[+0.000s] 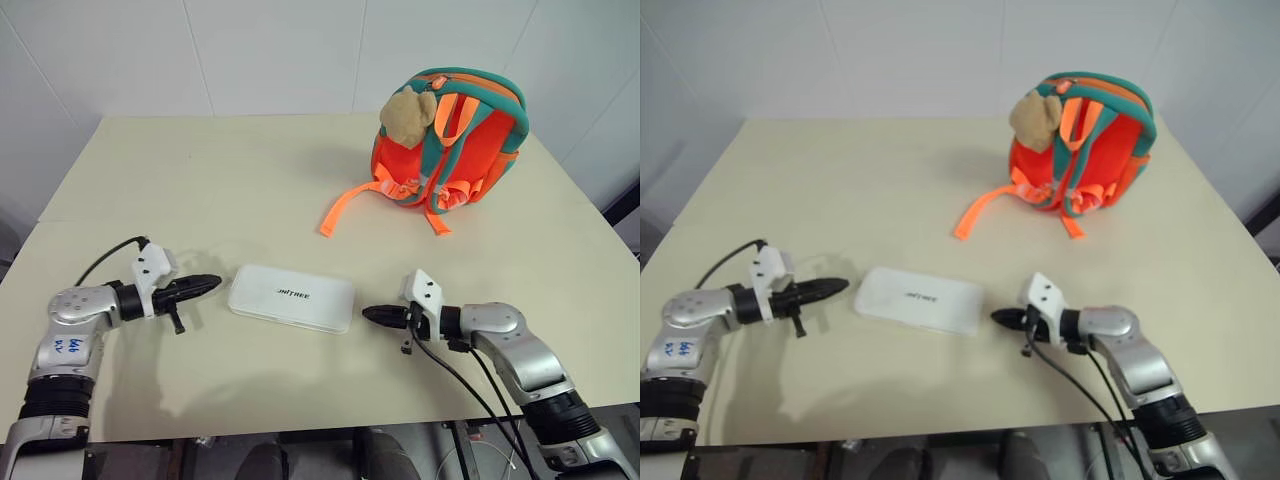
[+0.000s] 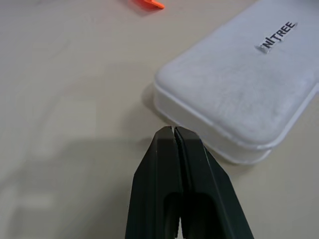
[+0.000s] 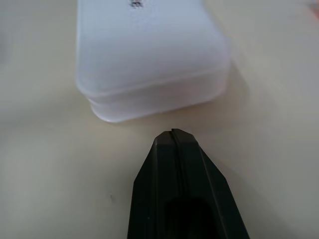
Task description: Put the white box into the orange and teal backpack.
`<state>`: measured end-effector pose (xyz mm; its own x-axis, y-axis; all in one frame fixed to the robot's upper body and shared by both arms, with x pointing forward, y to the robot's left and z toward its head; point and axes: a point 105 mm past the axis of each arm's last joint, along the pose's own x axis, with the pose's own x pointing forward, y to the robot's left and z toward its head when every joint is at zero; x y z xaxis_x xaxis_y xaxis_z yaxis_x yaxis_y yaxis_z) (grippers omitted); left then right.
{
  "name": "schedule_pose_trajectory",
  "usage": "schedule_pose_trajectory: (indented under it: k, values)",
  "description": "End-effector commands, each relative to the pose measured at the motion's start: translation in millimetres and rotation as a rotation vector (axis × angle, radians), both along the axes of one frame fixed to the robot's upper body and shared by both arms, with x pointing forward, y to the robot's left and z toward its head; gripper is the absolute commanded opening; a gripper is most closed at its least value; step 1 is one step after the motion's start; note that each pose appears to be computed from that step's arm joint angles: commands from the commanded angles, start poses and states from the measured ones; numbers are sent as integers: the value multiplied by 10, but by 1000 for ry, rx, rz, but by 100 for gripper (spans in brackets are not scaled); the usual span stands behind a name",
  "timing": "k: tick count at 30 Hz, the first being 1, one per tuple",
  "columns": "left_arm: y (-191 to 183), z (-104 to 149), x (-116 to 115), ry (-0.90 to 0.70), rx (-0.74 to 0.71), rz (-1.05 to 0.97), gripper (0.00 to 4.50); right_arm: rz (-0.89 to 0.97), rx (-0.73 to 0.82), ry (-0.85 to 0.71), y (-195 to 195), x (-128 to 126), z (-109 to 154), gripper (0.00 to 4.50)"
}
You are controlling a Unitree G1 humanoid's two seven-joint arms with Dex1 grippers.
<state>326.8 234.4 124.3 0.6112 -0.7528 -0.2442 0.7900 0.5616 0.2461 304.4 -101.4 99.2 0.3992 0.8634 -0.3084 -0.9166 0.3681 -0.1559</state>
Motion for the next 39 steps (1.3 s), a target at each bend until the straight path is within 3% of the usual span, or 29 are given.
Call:
schedule_pose_trajectory:
  k: [1,13,30,39]
  values:
    - [-61,36,-30,-17,0,-15,7,9,9,-39,75,-6,93,12]
    - [-310,-66,-87,16,-41,-65,7,-2,10,-45,63,35,119,12]
    - [-854,-176,-375,74,-106,-222,7,-117,-114,-43,-634,114,189,12]
    - [-941,-209,-383,75,-119,-225,7,-93,-110,2,-607,13,132,12]
